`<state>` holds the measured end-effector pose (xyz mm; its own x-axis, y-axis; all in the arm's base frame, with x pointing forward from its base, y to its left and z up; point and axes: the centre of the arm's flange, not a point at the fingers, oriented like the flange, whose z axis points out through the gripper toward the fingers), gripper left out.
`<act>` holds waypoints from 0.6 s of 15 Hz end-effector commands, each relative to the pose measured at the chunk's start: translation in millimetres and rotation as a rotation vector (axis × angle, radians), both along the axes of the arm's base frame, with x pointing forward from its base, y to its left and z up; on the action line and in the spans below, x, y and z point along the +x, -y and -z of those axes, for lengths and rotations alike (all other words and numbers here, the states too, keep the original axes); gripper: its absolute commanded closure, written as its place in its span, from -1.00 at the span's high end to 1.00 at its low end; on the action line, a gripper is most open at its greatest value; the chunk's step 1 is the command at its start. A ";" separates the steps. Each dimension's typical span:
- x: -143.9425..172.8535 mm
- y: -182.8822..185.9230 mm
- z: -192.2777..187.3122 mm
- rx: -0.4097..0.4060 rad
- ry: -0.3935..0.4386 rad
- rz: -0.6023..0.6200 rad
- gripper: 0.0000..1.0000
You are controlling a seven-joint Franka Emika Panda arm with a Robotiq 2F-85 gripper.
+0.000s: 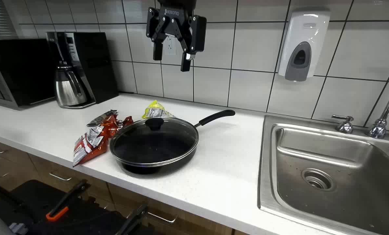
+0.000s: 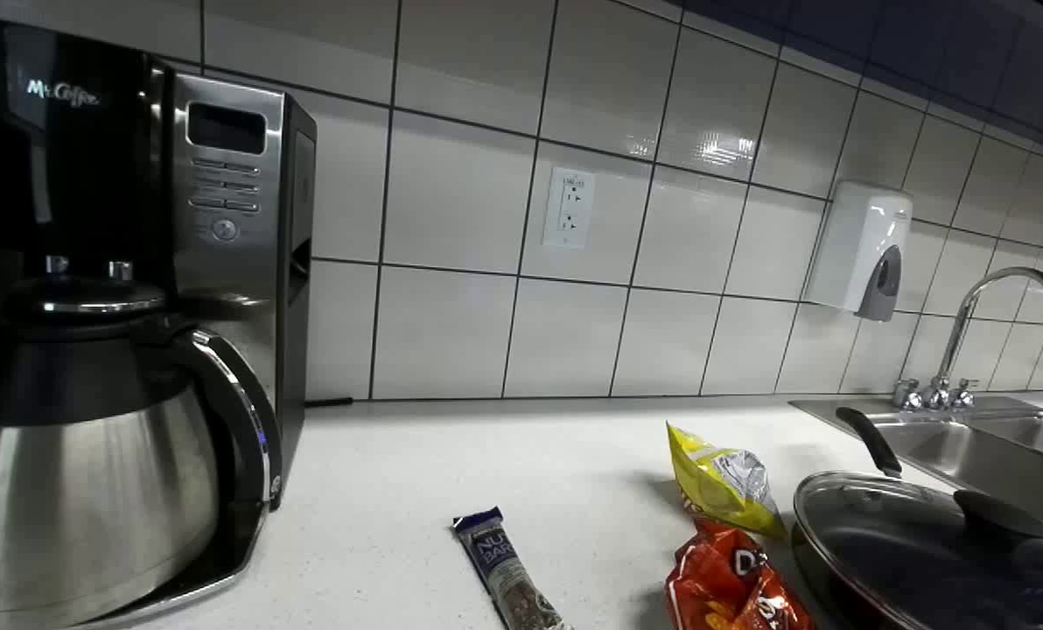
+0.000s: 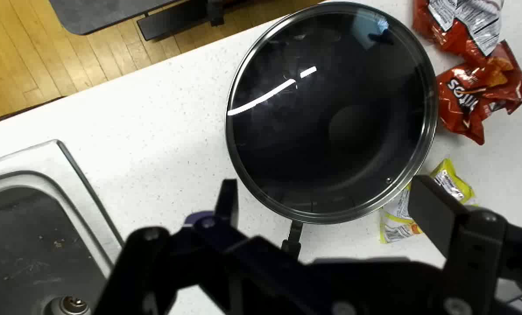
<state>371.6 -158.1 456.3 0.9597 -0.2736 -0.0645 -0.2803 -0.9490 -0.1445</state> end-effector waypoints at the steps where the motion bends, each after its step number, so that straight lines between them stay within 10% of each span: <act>1: 0.0 0.3 0.2 0.000 0.000 0.001 1.00; 9: 5.0 -0.7 3.2 -0.011 -0.006 0.003 1.00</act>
